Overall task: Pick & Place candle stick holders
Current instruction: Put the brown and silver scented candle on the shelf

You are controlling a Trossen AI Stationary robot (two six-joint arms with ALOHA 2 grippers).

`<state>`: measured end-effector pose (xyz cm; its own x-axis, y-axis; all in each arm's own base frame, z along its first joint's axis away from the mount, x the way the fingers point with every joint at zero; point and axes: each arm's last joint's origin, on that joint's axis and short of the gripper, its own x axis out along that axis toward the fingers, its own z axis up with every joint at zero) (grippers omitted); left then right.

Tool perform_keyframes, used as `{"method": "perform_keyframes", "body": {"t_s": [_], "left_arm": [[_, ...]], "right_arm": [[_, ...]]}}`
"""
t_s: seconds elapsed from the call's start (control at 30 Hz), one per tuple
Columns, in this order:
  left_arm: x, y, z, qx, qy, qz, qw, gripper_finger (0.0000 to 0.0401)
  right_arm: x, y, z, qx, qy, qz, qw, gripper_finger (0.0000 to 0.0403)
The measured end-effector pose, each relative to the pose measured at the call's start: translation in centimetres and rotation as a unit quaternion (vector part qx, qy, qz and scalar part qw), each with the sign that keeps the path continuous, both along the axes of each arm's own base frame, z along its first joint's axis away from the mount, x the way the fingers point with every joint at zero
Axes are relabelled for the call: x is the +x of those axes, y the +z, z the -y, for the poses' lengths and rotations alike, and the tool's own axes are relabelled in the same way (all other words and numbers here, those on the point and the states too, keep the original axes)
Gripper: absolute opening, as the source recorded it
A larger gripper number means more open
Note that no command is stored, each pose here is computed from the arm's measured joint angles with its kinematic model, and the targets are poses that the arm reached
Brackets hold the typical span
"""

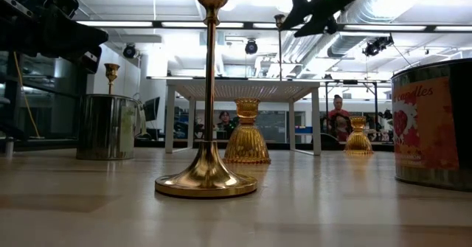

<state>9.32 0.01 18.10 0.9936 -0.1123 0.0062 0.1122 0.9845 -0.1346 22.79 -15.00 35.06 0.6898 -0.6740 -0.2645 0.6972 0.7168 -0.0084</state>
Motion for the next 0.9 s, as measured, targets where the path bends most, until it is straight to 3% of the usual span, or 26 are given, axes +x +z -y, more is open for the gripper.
{"method": "perform_keyframes", "body": {"t_s": [0.23,0.37,0.67,0.9], "left_arm": [[0.0,0.0,0.0,0.0,0.0,0.0,1.0,0.0],[0.0,0.0,0.0,0.0,0.0,0.0,1.0,0.0],[0.0,0.0,0.0,0.0,0.0,0.0,1.0,0.0],[0.0,0.0,0.0,0.0,0.0,0.0,1.0,0.0]], "right_arm": [[-2.4,0.5,-4.1,0.049,0.04,-0.054,0.997,0.0305],[-4.2,0.3,-6.2,0.142,0.02,-0.047,0.989,0.0305],[-8.6,-1.7,-10.2,0.312,-0.053,-0.132,0.939,0.0305],[-10.8,-2.4,-13.2,0.371,-0.073,-0.195,0.905,0.0305]]}}
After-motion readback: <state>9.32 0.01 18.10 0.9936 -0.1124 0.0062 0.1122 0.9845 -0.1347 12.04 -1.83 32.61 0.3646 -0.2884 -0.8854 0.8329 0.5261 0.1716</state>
